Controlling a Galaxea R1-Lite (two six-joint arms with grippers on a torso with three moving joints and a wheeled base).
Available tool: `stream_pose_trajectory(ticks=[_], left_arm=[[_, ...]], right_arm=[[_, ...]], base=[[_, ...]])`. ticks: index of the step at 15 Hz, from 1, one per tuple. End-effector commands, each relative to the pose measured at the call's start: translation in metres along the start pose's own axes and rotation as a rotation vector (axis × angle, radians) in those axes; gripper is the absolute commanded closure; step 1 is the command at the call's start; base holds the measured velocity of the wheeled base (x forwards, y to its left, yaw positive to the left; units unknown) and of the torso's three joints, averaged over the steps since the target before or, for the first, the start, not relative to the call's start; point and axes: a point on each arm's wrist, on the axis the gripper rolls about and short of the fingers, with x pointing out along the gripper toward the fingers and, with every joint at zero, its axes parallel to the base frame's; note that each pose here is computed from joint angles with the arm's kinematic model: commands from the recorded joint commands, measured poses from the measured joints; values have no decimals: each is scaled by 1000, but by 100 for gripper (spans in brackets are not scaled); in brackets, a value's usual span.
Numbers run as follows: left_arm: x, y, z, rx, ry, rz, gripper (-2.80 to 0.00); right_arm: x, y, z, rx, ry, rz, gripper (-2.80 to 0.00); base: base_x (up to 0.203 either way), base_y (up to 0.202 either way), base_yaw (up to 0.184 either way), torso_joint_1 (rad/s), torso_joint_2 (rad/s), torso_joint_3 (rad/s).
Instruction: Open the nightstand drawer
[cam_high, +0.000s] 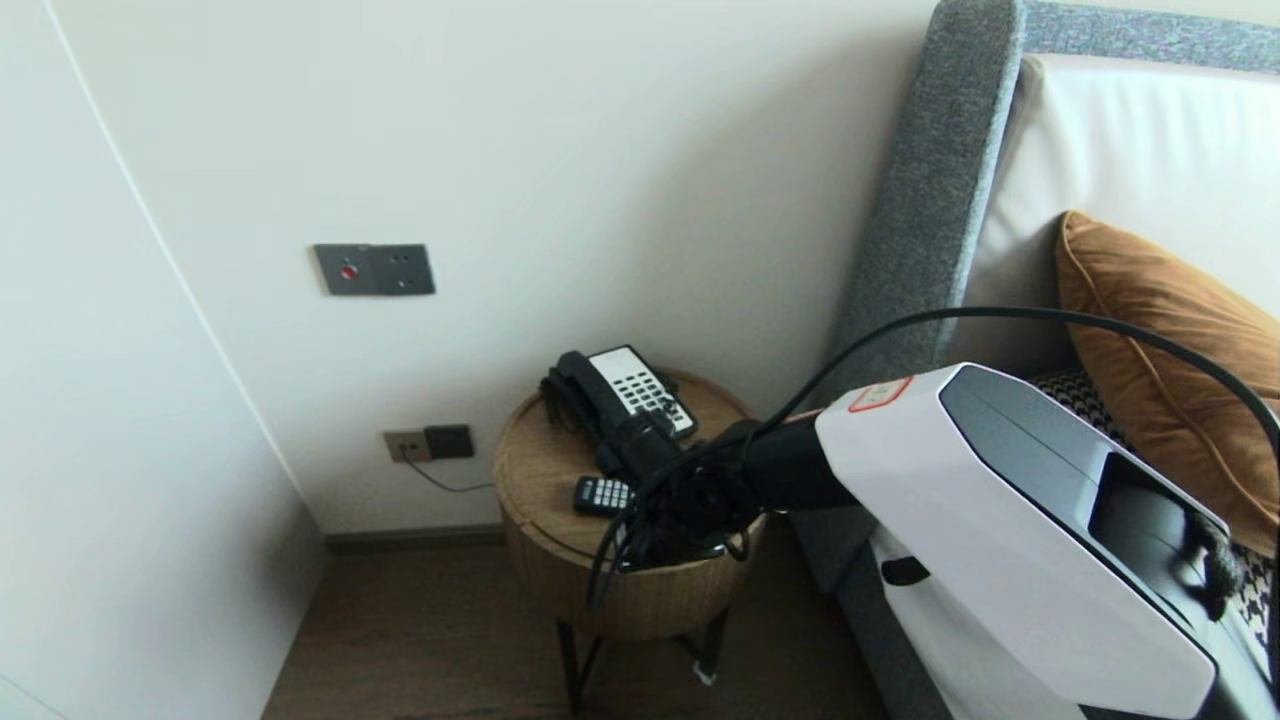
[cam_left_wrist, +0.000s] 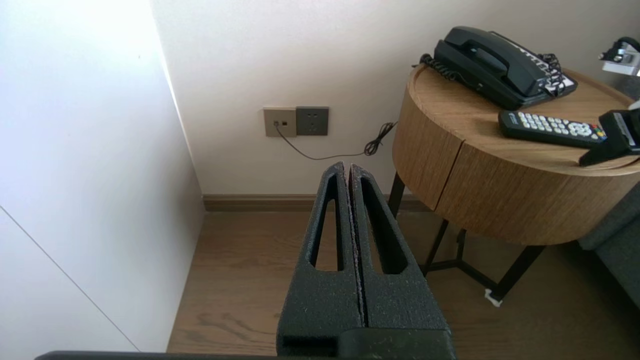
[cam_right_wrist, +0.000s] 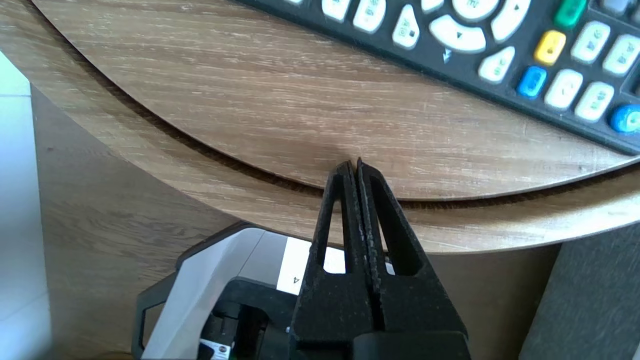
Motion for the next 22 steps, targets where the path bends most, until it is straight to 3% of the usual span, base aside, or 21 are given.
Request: stream_pose_trajectory(ticks=[1,11,22], left_arm=[[0,0,0,0,-2,0,0],[0,0,0,0,-2,0,0],[0,0,0,0,-2,1,0]], right_arm=[[2,-2,-6,0,24,-11,0],[-1,3,-17,23,48,-14,0],[-10,16,-47,17,114,-19,0]], base=[[0,0,0,0,0,0],[0,0,0,0,0,0],[0,0,0,0,0,0]])
